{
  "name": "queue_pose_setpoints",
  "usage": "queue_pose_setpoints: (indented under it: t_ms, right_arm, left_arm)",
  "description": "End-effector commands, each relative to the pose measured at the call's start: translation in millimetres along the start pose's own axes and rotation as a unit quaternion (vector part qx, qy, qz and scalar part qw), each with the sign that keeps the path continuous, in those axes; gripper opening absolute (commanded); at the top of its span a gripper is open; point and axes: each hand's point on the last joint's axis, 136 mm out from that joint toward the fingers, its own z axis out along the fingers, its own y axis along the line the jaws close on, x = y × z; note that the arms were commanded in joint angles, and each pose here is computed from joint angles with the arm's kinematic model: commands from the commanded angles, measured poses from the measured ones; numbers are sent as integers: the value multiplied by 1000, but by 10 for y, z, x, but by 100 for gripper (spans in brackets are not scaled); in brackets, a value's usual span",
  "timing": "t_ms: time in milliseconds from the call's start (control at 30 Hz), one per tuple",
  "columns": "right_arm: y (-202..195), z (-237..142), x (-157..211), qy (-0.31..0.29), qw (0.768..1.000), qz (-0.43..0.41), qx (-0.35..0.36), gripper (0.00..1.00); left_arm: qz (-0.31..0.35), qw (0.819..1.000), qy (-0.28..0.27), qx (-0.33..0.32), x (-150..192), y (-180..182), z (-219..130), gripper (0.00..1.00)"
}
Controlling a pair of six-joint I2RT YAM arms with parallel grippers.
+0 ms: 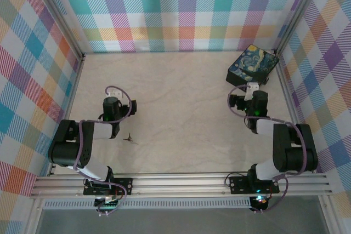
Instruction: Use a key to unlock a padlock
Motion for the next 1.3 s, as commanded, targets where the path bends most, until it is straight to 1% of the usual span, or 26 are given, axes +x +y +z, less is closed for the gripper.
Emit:
queue_pose_setpoints:
  t_ms: [0,33,67,133,167,200,267,333,367,467,567,667,733,867,1033,1167,1200,1267]
  right_arm:
    - [-297,-100,-197,48,993,79,67,100]
    - [-394,-122,-189,73,987,117,78,100]
    - [-460,-136,-248,86,981,154,79,98]
    - [-567,-142,-316,97,971,207,74,96]
    - [-627,-135,-350,101,966,228,74,95]
    - [-674,-113,-378,106,962,242,77,94]
    - [-767,-24,-452,125,953,267,77,92]
    - [-836,86,-530,139,946,284,73,90]
    - [-854,153,-583,141,945,288,67,90]
    - [-945,336,-684,156,939,302,59,88]
    - [-998,509,-722,176,934,308,48,87]
    - [-1046,641,-663,204,928,309,50,84]
    - [-1057,697,-603,218,924,309,49,82]
    - [-1056,757,-430,239,918,313,48,78]
    - [-956,776,-210,266,909,318,34,65]
    - [-695,757,-124,281,910,304,15,48]
    - [-604,752,-104,284,910,301,9,46]
    - [-349,725,-63,292,911,290,-8,44]
  left_arm:
    - [-20,999,-5,-42,-417,144,-94,100]
    - [-29,998,-9,-58,-506,198,-131,100]
    - [-41,997,-10,-71,-587,243,-168,100]
    - [-71,995,-16,-76,-735,254,-230,100]
    - [-90,993,-7,-79,-784,258,-243,100]
    - [-106,991,10,-85,-808,264,-250,100]
    - [-106,988,70,-85,-802,219,-232,100]
    - [-114,984,111,-85,-746,186,-198,97]
    - [-123,981,120,-85,-723,171,-195,96]
    - [-154,978,120,-79,-694,128,-255,96]
    - [-166,977,120,-61,-676,22,-356,96]
    - [-148,981,117,-53,-706,-94,-477,96]
    - [-130,982,127,-58,-686,-145,-577,96]
    - [-115,983,128,-57,-751,-213,-689,96]
    - [-114,985,123,-46,-860,-301,-754,96]
    - [-113,985,125,-41,-905,-381,-768,96]
    - [-115,984,130,-42,-898,-393,-770,96]
    - [-150,976,150,-47,-891,-431,-754,96]
